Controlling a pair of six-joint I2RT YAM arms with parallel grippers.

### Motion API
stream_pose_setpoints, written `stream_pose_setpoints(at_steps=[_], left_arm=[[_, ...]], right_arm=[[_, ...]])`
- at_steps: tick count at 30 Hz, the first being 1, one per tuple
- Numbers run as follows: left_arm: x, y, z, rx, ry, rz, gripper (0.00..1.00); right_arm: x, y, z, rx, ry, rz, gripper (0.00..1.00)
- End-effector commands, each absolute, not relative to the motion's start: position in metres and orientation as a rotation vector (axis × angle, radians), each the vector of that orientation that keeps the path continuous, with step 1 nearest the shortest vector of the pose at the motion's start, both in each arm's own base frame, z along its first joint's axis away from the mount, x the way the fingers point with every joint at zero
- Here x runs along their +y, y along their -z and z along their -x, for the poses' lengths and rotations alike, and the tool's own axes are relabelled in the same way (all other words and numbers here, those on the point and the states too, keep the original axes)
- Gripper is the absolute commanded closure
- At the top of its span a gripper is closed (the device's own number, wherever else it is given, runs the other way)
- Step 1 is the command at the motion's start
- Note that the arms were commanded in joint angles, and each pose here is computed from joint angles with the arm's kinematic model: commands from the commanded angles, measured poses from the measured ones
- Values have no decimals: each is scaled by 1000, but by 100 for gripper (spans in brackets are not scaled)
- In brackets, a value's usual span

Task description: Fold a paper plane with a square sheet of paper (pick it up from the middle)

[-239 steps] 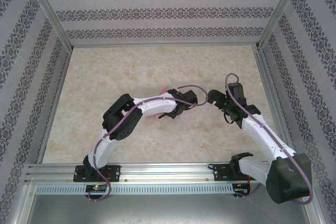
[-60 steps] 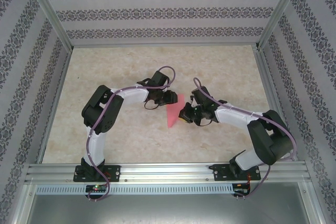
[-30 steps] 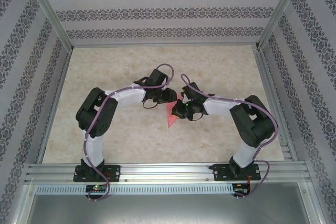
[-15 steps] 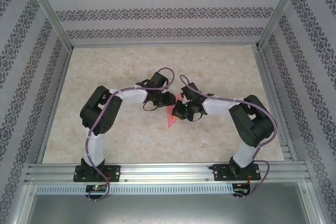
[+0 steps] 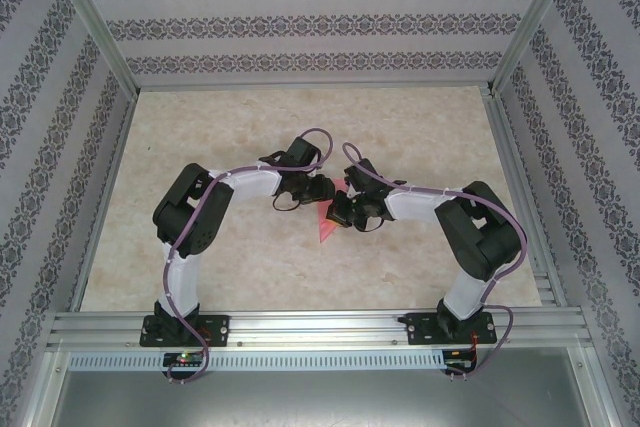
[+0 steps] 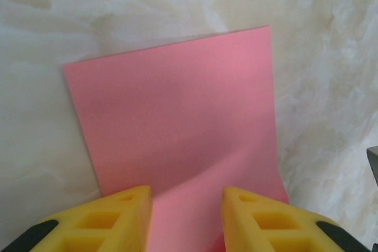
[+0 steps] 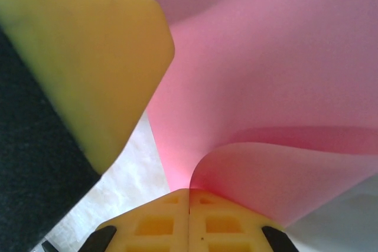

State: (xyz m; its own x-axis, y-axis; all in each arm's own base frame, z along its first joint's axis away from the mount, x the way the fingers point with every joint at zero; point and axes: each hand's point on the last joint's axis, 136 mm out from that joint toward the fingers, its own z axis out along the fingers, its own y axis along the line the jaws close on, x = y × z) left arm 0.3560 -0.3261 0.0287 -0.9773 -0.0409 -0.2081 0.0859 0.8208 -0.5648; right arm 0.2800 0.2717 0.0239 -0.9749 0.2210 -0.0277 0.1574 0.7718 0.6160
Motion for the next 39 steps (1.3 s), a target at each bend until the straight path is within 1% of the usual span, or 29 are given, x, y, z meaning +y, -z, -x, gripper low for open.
stream_pose_setpoints(at_steps=[1, 39], left_arm=[[-324, -20, -357, 2829, 880, -1, 63], [-324, -18, -354, 2837, 882, -2, 63]], right_arm=[[278, -21, -281, 2859, -980, -286, 100], [284, -16, -286, 2858, -1011, -252, 100]])
